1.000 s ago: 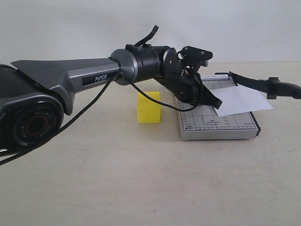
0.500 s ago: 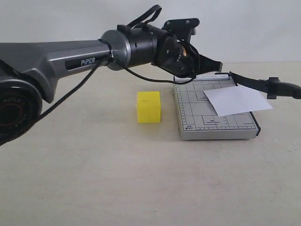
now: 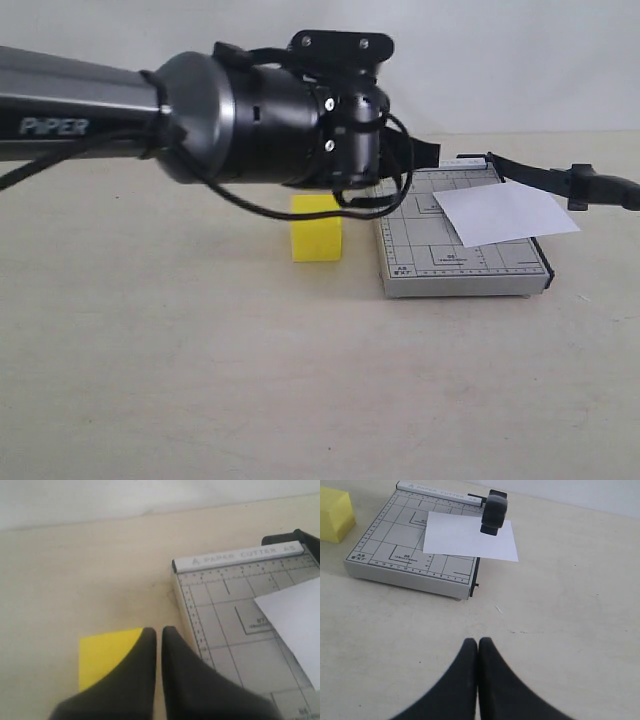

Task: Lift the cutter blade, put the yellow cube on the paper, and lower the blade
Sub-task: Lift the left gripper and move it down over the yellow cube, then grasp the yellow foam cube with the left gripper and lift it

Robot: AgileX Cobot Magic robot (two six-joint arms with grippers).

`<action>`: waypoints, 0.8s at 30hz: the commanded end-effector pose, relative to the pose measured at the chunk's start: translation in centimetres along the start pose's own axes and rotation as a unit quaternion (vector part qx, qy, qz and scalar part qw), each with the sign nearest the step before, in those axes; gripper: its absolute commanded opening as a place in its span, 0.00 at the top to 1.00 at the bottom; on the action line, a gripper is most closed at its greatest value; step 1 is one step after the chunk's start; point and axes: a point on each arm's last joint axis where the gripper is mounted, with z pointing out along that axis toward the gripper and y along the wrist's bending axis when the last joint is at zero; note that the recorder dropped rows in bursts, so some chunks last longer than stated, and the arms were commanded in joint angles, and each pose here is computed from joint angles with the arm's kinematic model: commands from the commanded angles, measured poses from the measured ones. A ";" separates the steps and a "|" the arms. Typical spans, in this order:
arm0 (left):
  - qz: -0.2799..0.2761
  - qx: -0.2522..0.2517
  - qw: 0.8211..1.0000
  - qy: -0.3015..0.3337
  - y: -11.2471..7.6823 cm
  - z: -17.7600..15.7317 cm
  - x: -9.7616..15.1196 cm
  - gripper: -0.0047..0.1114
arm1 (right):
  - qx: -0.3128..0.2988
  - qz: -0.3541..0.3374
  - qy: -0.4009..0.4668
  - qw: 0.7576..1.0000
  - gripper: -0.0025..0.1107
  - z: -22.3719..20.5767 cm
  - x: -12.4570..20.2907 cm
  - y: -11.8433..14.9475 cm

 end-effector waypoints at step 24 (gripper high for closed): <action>-0.053 0.060 0.996 0.034 5.5 4.8 4.6 0.02 | -0.004 0.015 -0.002 1.000 0.98 0.0 -0.1 0.1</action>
